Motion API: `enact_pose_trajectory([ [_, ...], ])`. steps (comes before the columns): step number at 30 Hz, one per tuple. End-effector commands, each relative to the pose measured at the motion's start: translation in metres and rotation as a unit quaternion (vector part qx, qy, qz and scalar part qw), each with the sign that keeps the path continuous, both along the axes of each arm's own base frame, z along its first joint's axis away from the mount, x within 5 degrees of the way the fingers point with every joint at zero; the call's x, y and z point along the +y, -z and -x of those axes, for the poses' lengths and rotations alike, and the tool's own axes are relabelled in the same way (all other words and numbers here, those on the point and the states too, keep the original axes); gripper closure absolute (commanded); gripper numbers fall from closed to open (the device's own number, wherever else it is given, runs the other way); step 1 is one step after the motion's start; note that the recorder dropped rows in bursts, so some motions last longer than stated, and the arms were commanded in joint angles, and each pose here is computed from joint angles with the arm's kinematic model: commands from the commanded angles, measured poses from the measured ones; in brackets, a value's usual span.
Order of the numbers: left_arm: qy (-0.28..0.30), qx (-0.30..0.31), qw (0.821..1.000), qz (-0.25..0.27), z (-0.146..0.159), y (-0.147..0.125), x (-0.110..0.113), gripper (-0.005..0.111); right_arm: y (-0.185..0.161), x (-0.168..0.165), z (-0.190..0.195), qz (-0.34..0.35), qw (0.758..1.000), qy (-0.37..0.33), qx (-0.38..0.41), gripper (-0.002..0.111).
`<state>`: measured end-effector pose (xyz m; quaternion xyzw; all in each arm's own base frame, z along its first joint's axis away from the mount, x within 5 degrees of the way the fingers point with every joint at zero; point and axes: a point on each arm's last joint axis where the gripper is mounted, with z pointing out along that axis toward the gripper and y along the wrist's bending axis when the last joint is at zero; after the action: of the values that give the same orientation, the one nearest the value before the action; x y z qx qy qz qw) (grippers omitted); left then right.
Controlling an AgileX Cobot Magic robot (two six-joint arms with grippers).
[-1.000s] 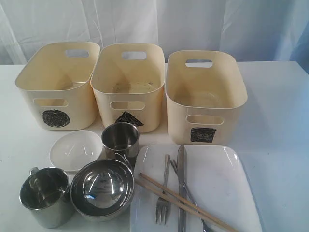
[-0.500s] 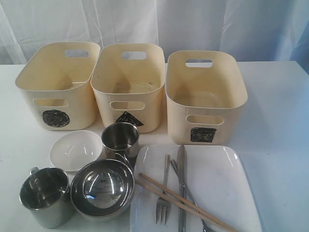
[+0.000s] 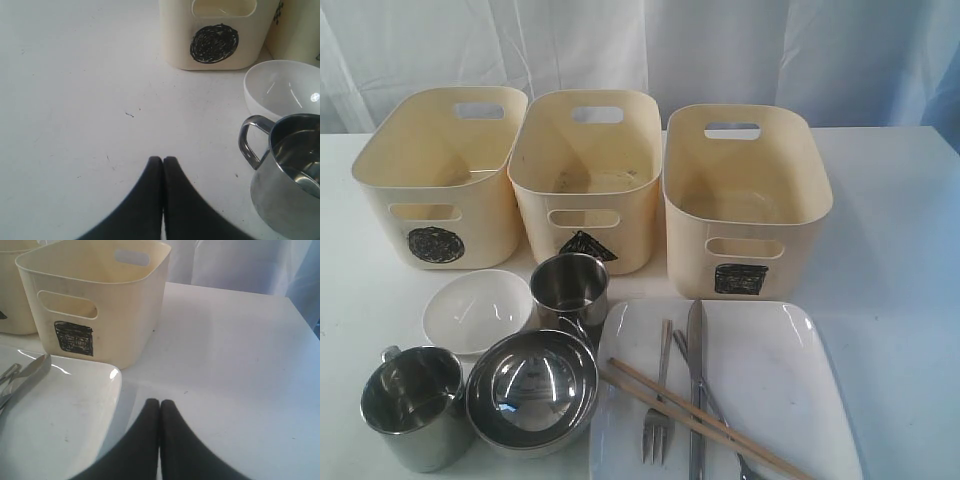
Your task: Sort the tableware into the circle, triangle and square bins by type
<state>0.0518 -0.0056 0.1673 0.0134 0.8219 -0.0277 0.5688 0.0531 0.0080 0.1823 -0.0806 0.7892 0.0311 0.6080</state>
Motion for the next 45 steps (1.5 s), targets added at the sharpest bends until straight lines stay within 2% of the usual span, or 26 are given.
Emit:
enact_pose_trajectory([
  [1, 0.002, -0.001, 1.0, 0.008, 0.0, 0.001, -0.001, 0.107, 0.0, 0.0, 0.0, -0.003, 1.0, 0.004, -0.003, 0.108],
  [9, 0.003, -0.001, 1.0, 0.006, 0.0, 0.001, -0.001, 0.107, 0.0, 0.0, 0.0, -0.003, 1.0, 0.004, -0.003, 0.108],
  [13, 0.014, -0.044, 0.995, -0.089, -0.002, -0.006, 0.003, 0.107, 0.0, 0.0, 0.0, -0.003, 1.0, 0.004, -0.003, 0.108],
  [15, 0.01, -0.08, 0.992, -0.097, -0.004, -0.012, 0.003, 0.107, 0.0, 0.0, 0.0, -0.003, 1.0, 0.004, -0.003, 0.108],
  [23, -0.021, -0.209, 0.976, -0.058, -0.006, -0.037, 0.005, 0.107, 0.0, 0.0, 0.0, -0.003, 1.0, 0.004, -0.003, 0.108],
  [33, -0.034, -0.293, 0.955, -0.043, -0.003, -0.052, 0.007, 0.107, 0.0, 0.0, 0.0, -0.003, 1.0, 0.004, -0.003, 0.108],
  [34, -0.036, -0.299, 0.953, -0.029, -0.003, -0.053, 0.007, 0.107, 0.0, 0.0, 0.0, -0.003, 1.0, 0.004, -0.003, 0.108],
  [39, -0.044, -0.304, 0.944, 0.118, -0.003, -0.055, 0.007, 0.107, 0.0, 0.0, 0.0, -0.003, 1.0, 0.004, -0.003, 0.108],
  [41, -0.044, -0.302, 0.943, 0.128, -0.003, -0.055, 0.007, 0.107, 0.0, 0.0, 0.0, -0.003, 1.0, 0.004, -0.003, 0.108],
  [45, -0.038, -0.305, 0.945, 0.109, -0.002, -0.056, 0.006, 0.107, 0.0, 0.0, 0.0, -0.003, 1.0, 0.004, -0.003, 0.108],
])
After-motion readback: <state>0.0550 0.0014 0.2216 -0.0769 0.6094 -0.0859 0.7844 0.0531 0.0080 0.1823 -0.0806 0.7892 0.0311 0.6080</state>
